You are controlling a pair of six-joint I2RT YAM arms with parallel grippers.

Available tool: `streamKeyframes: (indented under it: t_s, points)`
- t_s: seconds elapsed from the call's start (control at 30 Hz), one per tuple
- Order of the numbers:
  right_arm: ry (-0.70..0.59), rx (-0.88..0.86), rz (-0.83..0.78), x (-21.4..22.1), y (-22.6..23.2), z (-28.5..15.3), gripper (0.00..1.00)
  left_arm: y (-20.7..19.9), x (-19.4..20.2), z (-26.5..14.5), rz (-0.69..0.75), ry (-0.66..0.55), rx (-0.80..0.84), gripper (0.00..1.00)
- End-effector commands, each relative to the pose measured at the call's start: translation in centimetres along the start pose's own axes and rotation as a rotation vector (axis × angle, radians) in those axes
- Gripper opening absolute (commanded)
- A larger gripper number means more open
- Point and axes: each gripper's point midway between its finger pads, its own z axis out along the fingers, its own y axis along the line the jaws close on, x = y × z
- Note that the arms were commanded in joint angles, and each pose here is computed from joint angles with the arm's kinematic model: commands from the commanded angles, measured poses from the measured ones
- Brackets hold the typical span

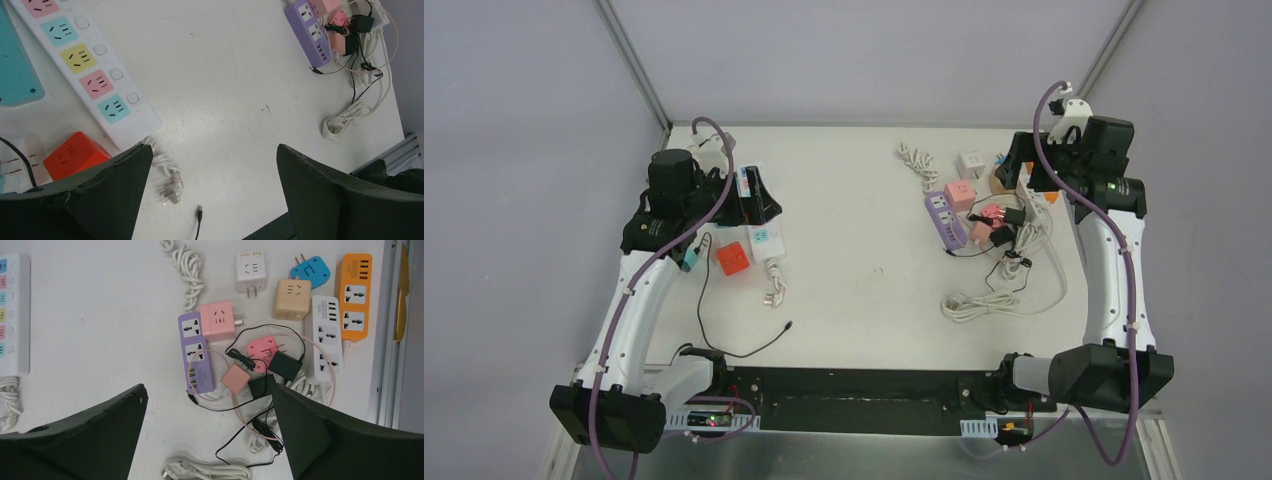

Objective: Pull the plug off the socket
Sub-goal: Reset both arms

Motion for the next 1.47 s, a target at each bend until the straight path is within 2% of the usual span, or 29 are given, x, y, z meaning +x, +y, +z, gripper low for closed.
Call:
streamKeyframes:
  t_s: [0.0,0.47,1.43]
  points:
    - [-0.027,-0.036,0.026,-0.9,-0.1,0.1,1.00,-0.8,-1.2,-0.5,0.048,-0.048,0.036,0.99]
    - [0.039,-0.038,0.005,0.7,-1.9,1.9,1.00,0.4,0.6,-0.4,0.056,-0.021,0.004,0.99]
    - [-0.046,-0.113,-0.008,-1.4,-0.4,0.6,1.00,1.7,1.5,-0.3,0.087,-0.011,-0.045,0.99]
